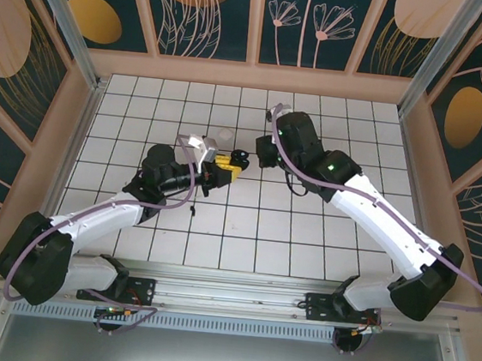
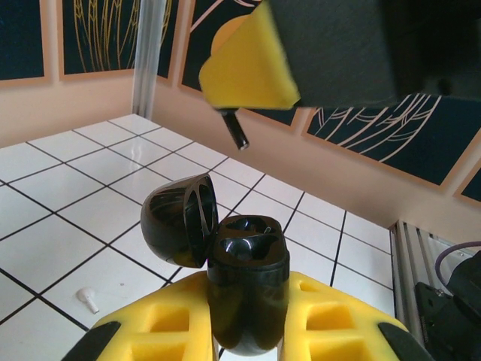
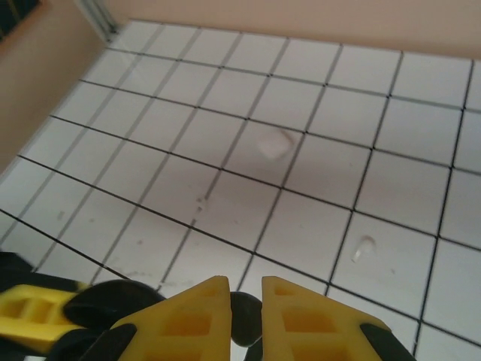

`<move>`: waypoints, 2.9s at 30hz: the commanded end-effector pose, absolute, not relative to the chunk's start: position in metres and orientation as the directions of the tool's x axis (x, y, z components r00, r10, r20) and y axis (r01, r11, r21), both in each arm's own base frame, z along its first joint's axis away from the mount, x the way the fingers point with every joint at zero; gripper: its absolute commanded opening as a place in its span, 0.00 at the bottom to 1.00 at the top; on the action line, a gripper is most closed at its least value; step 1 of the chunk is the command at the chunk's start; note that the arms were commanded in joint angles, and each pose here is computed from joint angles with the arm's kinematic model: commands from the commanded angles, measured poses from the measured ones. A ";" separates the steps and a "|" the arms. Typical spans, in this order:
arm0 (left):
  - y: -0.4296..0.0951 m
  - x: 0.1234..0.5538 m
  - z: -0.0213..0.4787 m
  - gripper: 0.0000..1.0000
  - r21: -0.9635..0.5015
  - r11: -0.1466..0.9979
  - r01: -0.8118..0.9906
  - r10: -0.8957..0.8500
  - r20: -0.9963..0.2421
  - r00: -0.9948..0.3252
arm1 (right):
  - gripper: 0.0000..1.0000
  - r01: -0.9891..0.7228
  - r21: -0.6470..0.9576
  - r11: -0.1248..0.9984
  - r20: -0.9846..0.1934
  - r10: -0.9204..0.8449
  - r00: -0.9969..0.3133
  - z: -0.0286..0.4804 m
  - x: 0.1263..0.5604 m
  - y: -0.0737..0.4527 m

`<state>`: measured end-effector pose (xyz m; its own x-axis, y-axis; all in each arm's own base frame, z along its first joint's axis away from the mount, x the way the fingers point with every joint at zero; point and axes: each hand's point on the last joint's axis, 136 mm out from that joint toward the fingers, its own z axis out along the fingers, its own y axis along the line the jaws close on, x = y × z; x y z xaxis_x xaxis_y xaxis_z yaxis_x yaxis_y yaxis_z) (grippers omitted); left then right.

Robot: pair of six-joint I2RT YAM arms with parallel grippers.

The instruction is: Insert the wireless bluetooth earbuds into the charging case

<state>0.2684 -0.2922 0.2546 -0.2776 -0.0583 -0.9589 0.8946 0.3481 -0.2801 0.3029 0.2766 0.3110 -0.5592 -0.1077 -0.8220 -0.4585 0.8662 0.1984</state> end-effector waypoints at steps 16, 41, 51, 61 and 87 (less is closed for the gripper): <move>-0.299 0.259 0.286 0.00 -0.251 0.261 0.932 -0.129 -0.966 -0.224 | 0.13 -0.641 0.267 0.720 -0.897 -0.057 -0.439 0.347 0.271 0.306; -0.294 0.232 0.301 0.00 -0.182 0.168 0.969 -0.173 -0.973 -0.153 | 0.12 -0.748 0.262 0.610 -0.920 -0.076 -0.385 0.340 0.245 0.310; -0.292 0.227 0.303 0.00 -0.173 0.159 0.972 -0.181 -0.973 -0.144 | 0.12 -0.746 0.244 0.620 -0.933 -0.060 -0.356 0.345 0.246 0.304; -0.290 0.225 0.310 0.00 -0.155 0.160 0.975 -0.200 -0.972 -0.122 | 0.12 -0.757 0.295 0.583 -0.918 -0.047 -0.394 0.335 0.236 0.307; -0.274 0.217 0.321 0.00 -0.018 0.230 0.973 -0.280 -0.959 0.048 | 0.12 -0.801 0.344 0.489 -0.926 0.039 -0.374 0.348 0.218 0.307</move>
